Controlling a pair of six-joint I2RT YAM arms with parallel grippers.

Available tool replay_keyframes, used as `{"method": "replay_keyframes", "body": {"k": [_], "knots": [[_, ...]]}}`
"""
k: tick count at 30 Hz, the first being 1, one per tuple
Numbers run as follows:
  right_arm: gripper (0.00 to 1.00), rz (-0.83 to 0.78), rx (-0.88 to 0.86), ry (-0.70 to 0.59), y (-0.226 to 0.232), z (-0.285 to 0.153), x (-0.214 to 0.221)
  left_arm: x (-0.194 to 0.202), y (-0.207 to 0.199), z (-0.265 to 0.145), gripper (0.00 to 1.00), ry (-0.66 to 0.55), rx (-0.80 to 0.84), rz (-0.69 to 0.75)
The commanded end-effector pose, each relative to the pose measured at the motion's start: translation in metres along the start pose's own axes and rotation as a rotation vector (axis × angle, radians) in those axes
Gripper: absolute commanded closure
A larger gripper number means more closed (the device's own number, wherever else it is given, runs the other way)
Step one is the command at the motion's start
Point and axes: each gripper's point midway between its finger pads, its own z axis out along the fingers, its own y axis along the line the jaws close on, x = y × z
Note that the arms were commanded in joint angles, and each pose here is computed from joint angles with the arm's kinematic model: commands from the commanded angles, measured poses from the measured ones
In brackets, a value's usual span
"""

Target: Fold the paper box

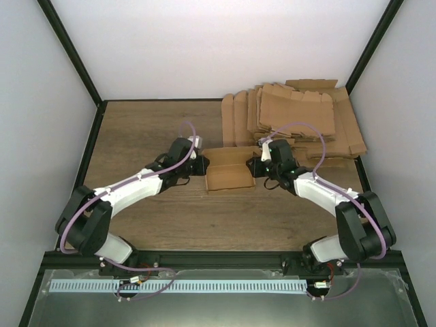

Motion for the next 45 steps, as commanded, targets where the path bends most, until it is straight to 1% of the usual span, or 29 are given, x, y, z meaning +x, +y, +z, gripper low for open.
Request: {"method": "replay_keyframes", "body": {"k": [1,6,10,16,19,23,24,26,28,32,35,38,41,44,45], "knots": [[0.78,0.001,-0.028,-0.033,0.009,-0.007,0.005,-0.005,-0.008,-0.006,0.87,-0.085,0.035,-0.029],[0.81,0.01,-0.025,-0.005,0.005,-0.007,0.025,0.017,-0.006,-0.005,0.87,-0.06,0.053,-0.035],[0.82,0.01,-0.018,0.008,0.003,-0.007,0.036,0.029,-0.008,0.0,0.87,-0.033,0.06,-0.04],[0.82,-0.002,0.005,-0.012,0.001,-0.011,0.03,0.027,-0.01,0.0,0.86,-0.032,0.056,-0.024],[0.82,-0.016,0.022,-0.033,-0.001,-0.015,0.024,0.024,-0.008,-0.004,0.82,-0.036,0.027,-0.005],[0.82,-0.032,0.055,-0.032,-0.007,-0.016,0.025,0.021,-0.002,-0.018,0.69,-0.07,-0.005,0.011],[0.82,-0.036,0.06,-0.03,-0.008,-0.015,0.026,0.02,-0.001,-0.023,0.62,-0.076,-0.01,0.014],[0.82,-0.034,0.065,-0.025,-0.01,-0.014,0.029,0.02,0.002,-0.031,0.52,-0.08,-0.033,0.014],[0.82,-0.031,0.066,-0.02,-0.011,-0.013,0.031,0.02,0.008,-0.04,0.39,-0.086,-0.064,0.005],[0.82,-0.032,0.073,-0.02,-0.012,-0.011,0.032,0.016,0.008,-0.065,0.23,-0.118,-0.065,-0.023],[0.82,-0.036,0.076,-0.019,-0.013,-0.011,0.032,0.002,-0.006,-0.09,0.13,-0.15,-0.026,-0.031],[0.82,-0.035,0.075,-0.012,-0.014,-0.009,0.034,-0.018,-0.013,-0.113,0.01,-0.192,-0.033,-0.044],[0.82,-0.035,0.069,-0.012,-0.013,-0.009,0.034,-0.038,-0.02,-0.124,0.0,-0.194,0.0,-0.082],[0.82,-0.035,0.067,-0.008,-0.013,-0.009,0.036,-0.062,-0.019,-0.126,0.0,-0.14,0.159,-0.203],[0.82,-0.035,0.066,-0.009,-0.012,-0.01,0.036,-0.07,-0.013,-0.125,0.0,-0.135,0.198,-0.246]]}}
